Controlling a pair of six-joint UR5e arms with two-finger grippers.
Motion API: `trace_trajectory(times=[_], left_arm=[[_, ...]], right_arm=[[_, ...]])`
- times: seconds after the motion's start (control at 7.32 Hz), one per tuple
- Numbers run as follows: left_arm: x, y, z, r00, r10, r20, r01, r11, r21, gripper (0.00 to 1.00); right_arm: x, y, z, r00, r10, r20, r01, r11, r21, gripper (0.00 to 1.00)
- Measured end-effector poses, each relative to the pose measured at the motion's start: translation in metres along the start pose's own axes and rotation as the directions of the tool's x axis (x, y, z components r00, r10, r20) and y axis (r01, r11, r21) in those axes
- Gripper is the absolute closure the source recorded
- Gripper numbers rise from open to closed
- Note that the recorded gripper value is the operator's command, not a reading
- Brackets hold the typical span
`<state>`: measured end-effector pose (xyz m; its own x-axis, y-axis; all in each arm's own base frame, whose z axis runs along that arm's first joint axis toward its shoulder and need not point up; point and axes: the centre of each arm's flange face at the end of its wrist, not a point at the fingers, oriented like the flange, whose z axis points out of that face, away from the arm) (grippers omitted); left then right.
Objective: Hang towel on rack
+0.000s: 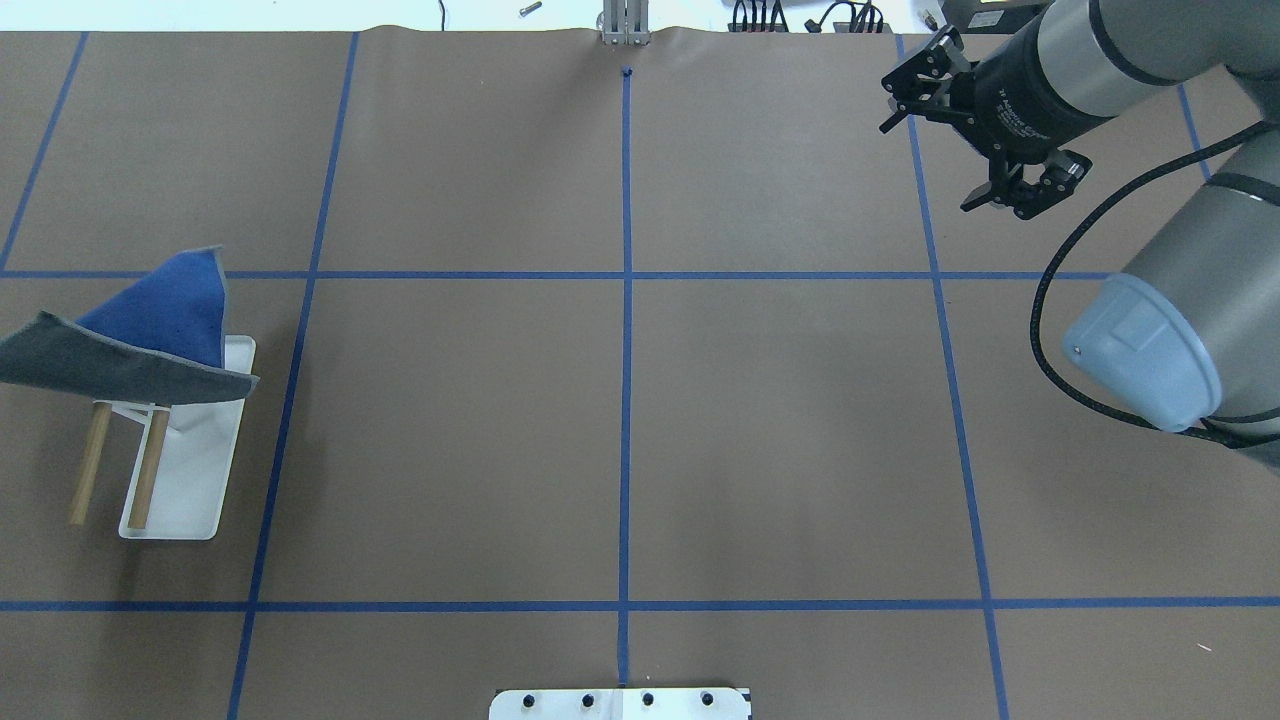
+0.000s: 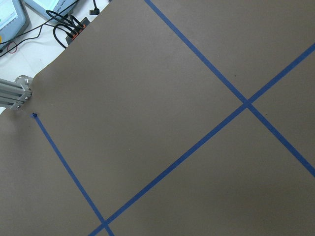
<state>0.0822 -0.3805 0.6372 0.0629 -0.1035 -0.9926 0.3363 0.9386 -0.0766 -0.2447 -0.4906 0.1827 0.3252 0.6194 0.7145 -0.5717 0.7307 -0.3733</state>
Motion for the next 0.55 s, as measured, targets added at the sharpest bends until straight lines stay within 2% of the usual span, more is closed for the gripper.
trace_trajectory(times=[0.14, 0.41, 0.55], left_arm=[[0.002, -0.005, -0.001, 1.000, -0.001, -0.001, 0.001, 1.000, 0.016, 0.02], [-0.005, -0.017, -0.007, 1.000, -0.012, 0.018, 0.010, 0.995, 0.103, 0.02], [-0.019, -0.024, -0.009, 0.998, 0.028, 0.057, -0.036, 0.989, 0.146, 0.02]], right_arm=[[0.002, -0.001, 0.000, 1.000, 0.002, -0.003, -0.002, 1.000, -0.001, 0.00], [0.018, -0.017, 0.003, 0.999, -0.030, -0.026, 0.030, 1.000, -0.003, 0.00], [0.031, -0.033, 0.004, 0.997, -0.068, -0.044, 0.068, 0.998, -0.003, 0.00]])
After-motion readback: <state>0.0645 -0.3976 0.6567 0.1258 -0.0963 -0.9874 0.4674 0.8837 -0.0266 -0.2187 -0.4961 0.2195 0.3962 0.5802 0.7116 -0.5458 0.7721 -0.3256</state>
